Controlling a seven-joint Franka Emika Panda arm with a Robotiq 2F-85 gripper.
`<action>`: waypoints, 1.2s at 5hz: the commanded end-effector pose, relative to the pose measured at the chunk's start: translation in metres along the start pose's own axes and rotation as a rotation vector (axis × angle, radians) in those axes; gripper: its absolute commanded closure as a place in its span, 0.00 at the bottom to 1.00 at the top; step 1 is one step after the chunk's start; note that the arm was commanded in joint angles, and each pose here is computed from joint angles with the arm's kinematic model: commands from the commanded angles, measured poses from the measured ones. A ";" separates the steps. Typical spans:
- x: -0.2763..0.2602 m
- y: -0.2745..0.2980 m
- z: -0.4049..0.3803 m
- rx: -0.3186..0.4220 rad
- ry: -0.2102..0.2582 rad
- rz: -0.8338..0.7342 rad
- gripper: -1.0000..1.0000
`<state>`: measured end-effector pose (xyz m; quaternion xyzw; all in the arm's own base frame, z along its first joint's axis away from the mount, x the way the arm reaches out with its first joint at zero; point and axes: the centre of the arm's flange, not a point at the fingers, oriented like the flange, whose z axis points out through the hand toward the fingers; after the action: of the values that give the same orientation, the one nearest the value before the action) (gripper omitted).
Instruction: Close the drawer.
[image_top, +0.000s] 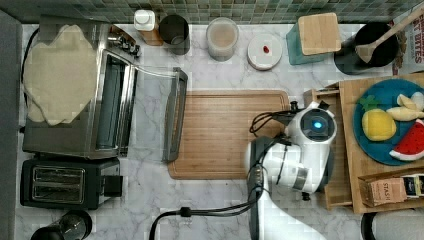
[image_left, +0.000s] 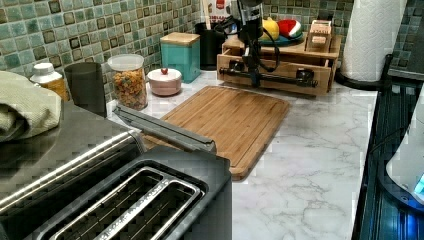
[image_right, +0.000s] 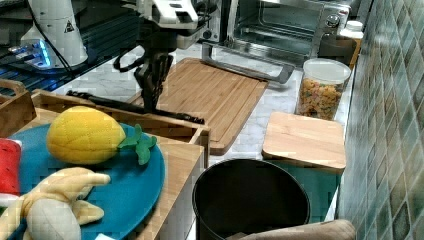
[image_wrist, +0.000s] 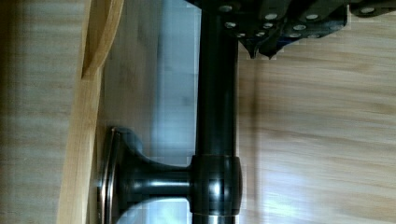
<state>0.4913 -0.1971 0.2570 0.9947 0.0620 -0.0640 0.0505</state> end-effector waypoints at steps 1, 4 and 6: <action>-0.060 0.177 -0.026 -0.112 0.141 0.238 1.00; -0.065 0.168 -0.029 -0.144 0.166 0.276 1.00; -0.065 0.168 -0.028 -0.143 0.166 0.276 1.00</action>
<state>0.4832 -0.2637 0.2608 0.9962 0.0514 -0.0227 0.0673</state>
